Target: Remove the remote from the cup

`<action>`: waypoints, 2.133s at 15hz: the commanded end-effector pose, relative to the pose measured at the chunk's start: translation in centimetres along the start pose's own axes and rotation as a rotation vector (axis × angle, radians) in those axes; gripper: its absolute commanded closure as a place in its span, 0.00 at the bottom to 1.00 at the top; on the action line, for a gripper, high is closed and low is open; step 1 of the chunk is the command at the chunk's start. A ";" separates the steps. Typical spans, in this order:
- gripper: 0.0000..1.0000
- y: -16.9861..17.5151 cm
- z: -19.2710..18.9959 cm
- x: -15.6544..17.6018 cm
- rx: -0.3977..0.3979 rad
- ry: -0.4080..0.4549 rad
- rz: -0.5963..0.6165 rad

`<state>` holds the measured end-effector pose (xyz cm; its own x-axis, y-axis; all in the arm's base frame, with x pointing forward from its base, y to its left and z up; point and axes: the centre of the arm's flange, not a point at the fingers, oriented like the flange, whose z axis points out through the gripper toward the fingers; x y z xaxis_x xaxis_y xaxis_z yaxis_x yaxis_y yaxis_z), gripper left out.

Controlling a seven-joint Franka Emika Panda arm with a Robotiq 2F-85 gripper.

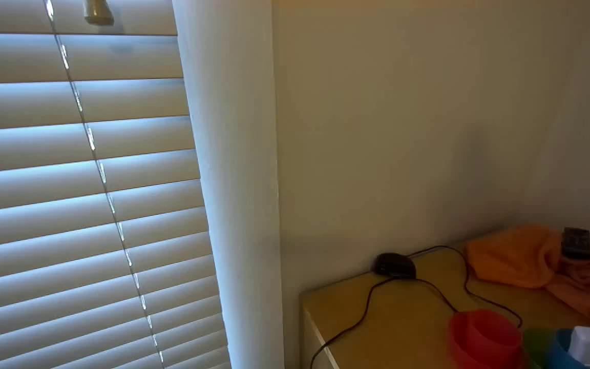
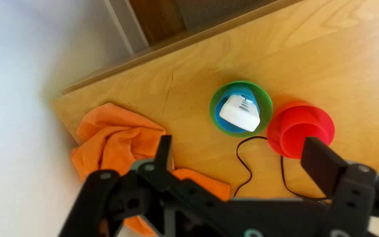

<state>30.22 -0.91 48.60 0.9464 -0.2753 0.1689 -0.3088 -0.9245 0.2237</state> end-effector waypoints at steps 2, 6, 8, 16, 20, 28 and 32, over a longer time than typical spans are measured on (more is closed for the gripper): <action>0.00 0.1 0.5 0.2 0.006 -0.046 0.050; 0.00 0.7 6.4 2.5 -0.031 -0.172 0.221; 0.00 0.9 9.9 3.5 -0.043 -0.224 0.313; 0.00 -1.1 19.8 8.0 0.139 -0.373 0.233; 0.00 -1.5 20.4 9.3 0.221 -0.388 0.240; 0.00 -1.8 20.4 9.1 0.199 -0.374 0.256; 0.00 -1.4 21.1 9.0 0.201 -0.314 0.254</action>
<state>41.55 -7.31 30.35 0.8307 -0.5301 -0.1702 -0.5344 -0.8449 0.0232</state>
